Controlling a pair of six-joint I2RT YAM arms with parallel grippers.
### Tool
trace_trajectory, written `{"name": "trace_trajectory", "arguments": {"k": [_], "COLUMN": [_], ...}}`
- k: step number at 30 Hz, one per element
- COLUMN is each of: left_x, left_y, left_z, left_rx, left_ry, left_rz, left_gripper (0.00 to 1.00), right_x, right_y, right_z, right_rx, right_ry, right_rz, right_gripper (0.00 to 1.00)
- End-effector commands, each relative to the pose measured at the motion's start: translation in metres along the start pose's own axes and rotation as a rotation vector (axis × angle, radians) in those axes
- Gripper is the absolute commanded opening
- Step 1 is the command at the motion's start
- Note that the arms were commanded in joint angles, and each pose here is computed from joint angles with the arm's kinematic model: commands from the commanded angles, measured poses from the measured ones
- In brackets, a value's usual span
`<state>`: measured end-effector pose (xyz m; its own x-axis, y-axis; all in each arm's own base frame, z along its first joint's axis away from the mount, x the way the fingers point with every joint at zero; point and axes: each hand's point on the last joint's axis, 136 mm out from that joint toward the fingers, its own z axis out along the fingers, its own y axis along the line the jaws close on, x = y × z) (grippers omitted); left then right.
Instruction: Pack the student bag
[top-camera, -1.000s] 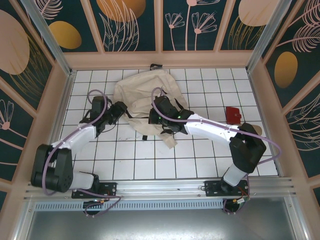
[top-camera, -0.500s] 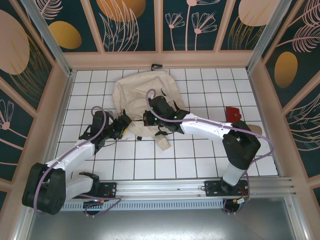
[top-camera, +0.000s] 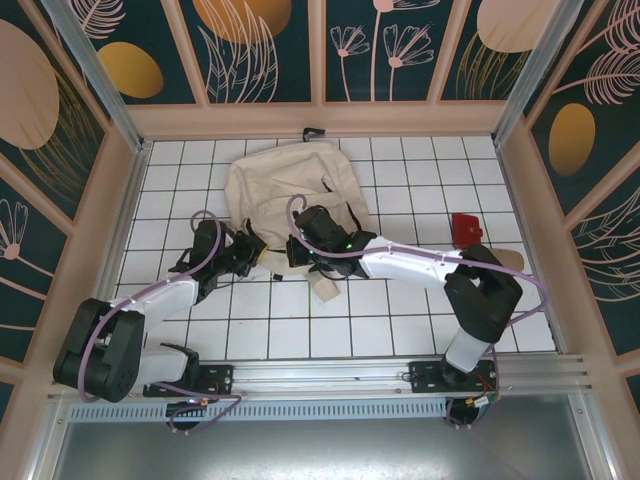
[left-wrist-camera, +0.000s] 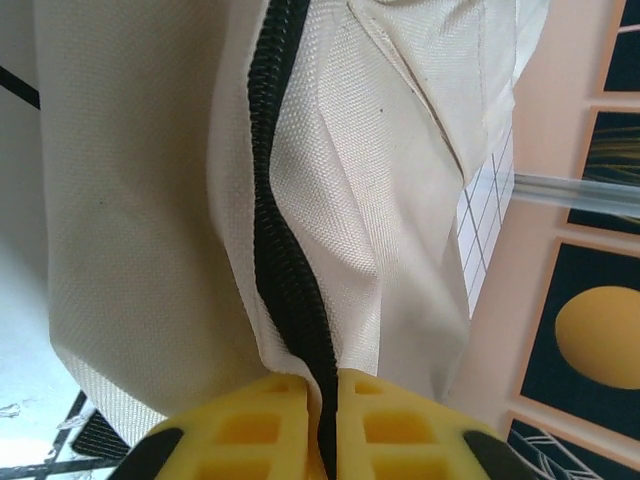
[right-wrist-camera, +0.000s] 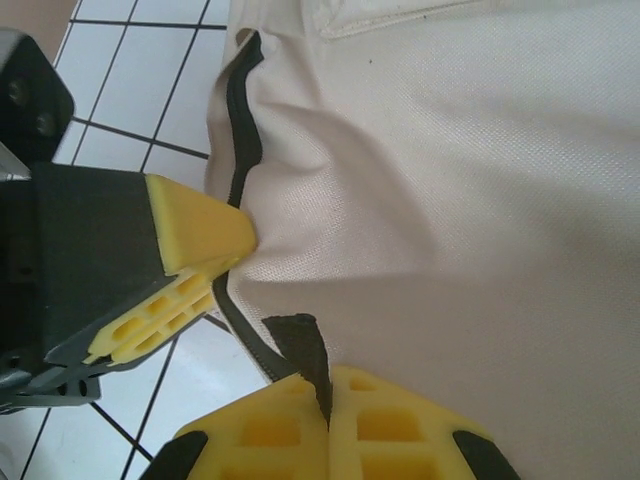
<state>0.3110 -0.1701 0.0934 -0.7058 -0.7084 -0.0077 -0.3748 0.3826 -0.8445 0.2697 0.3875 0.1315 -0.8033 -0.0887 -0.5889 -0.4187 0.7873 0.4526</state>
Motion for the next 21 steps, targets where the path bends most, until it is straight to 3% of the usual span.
{"name": "trace_trajectory", "arguments": {"k": [1, 7, 11, 21], "left_x": [-0.003, -0.004, -0.004, -0.017], "left_y": [-0.005, -0.004, -0.003, 0.015], "left_z": [0.0, -0.001, -0.002, -0.009], "left_rx": [0.027, 0.02, 0.013, -0.077], "left_ry": [-0.018, -0.027, -0.031, -0.122], "left_rz": [0.017, 0.026, 0.03, 0.024], "left_gripper": [0.02, 0.0, 0.0, 0.0], "right_x": [-0.012, -0.018, -0.022, -0.033], "right_y": [0.001, -0.013, -0.018, -0.063], "right_z": [-0.017, -0.018, -0.02, -0.058], "right_rx": [0.022, 0.086, 0.114, 0.405], "right_ry": [-0.055, -0.09, -0.107, -0.229], "right_rz": [0.023, 0.064, 0.079, 0.094], "right_gripper": [0.05, 0.09, 0.02, 0.01]}}
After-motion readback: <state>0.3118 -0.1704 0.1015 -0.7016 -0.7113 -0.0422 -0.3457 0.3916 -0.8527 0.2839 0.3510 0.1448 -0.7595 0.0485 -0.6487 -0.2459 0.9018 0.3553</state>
